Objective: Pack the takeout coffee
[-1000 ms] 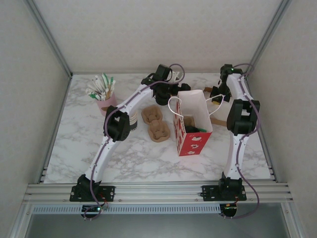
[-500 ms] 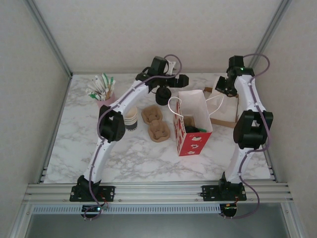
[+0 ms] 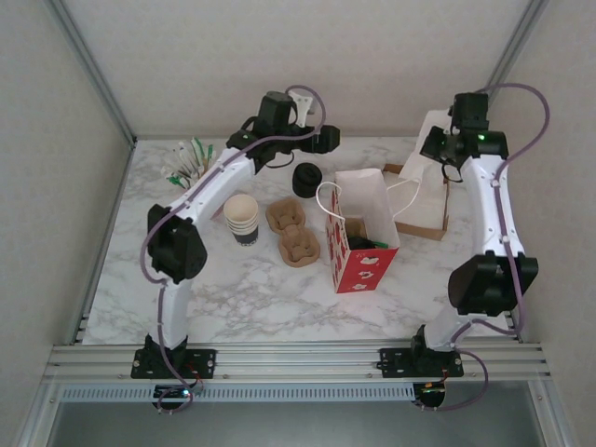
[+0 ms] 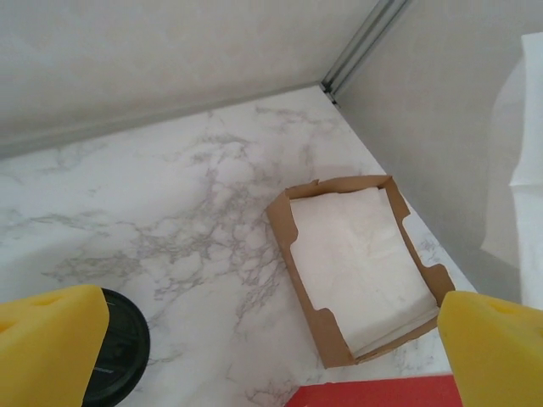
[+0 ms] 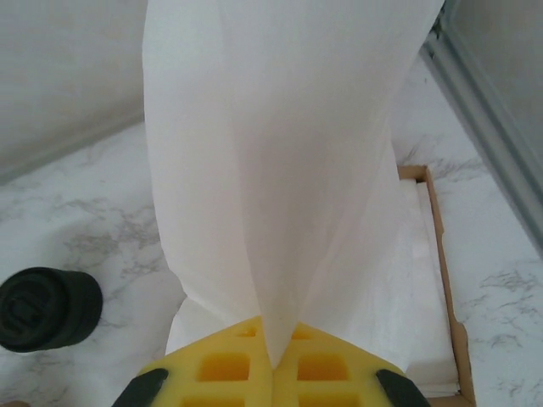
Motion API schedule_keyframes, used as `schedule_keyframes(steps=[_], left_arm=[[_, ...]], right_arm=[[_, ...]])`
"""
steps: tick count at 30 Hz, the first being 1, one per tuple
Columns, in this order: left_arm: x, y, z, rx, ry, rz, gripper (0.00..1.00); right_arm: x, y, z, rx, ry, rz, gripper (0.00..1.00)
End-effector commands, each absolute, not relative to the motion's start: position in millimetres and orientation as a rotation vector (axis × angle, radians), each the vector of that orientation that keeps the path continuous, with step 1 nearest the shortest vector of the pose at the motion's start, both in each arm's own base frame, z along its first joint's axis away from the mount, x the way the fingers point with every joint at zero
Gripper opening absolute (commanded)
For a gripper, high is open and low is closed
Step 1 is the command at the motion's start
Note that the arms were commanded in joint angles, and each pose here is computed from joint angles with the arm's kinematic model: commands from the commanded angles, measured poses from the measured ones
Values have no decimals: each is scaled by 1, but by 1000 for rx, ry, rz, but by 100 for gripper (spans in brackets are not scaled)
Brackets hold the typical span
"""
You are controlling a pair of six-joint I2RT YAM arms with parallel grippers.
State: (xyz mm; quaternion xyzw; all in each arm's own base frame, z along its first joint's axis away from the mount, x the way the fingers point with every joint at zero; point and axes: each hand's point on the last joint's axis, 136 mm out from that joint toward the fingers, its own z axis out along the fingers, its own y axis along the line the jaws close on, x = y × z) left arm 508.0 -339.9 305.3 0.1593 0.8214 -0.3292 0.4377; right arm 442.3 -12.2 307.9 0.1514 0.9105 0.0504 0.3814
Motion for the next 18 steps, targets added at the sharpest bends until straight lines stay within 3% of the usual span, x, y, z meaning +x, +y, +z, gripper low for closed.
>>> schedule_keyframes(steps=[1,11,18], left_arm=[[489,-316,384,429,1827,-734,100],[402,-304,448,551,1617,-625,100],[349,-311,472,648,1535,-646,100]], right_arm=[[420,-11,335,371,2275,127,0],[363,20,412,227,2126,318,0],[325,74,447,2,2082,605,0]])
